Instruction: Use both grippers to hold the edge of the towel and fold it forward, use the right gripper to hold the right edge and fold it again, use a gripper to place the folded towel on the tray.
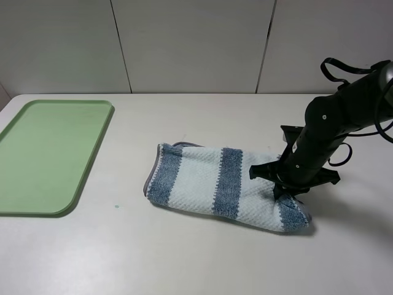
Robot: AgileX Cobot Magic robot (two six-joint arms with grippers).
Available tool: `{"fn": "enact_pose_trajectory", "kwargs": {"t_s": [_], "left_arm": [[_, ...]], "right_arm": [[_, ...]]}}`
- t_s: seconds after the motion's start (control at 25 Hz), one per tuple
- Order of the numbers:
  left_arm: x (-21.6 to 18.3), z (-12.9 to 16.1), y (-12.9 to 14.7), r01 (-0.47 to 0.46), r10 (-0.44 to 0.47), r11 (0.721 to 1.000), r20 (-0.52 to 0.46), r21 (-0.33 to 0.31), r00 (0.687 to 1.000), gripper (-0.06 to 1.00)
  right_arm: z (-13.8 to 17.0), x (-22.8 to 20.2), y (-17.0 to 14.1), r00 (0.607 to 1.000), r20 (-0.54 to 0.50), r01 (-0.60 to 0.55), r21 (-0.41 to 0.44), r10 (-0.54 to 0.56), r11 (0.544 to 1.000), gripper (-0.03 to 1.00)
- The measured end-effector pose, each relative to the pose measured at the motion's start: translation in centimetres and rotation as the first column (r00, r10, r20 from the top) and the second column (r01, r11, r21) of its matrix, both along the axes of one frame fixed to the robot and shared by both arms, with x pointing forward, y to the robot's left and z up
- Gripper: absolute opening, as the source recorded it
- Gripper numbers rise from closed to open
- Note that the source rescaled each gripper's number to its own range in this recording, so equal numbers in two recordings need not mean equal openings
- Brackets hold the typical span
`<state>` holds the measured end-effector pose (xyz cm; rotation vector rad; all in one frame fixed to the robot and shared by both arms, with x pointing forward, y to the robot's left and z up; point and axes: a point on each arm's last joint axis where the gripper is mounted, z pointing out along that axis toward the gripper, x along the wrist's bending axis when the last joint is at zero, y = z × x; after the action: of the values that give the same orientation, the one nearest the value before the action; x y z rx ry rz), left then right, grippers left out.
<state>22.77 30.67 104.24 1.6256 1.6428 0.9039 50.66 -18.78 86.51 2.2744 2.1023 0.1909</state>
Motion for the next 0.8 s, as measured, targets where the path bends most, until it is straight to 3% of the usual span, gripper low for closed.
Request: {"fn": "enact_pose_trajectory", "kwargs": {"t_s": [0.2,0.8], "left_arm": [[0.0,0.0,0.0,0.000,0.000,1.000,0.000,0.000,1.000,1.00],[0.0,0.0,0.0,0.000,0.000,1.000,0.000,0.000,1.000,1.00]], "right_arm": [[1.2,-0.5,-0.8,0.999,-0.011,-0.046,-0.047,0.046,0.998,0.12],[10.3,-1.2,-3.4,0.997,0.027,-0.065,-0.165,0.070,0.984,0.12]]}}
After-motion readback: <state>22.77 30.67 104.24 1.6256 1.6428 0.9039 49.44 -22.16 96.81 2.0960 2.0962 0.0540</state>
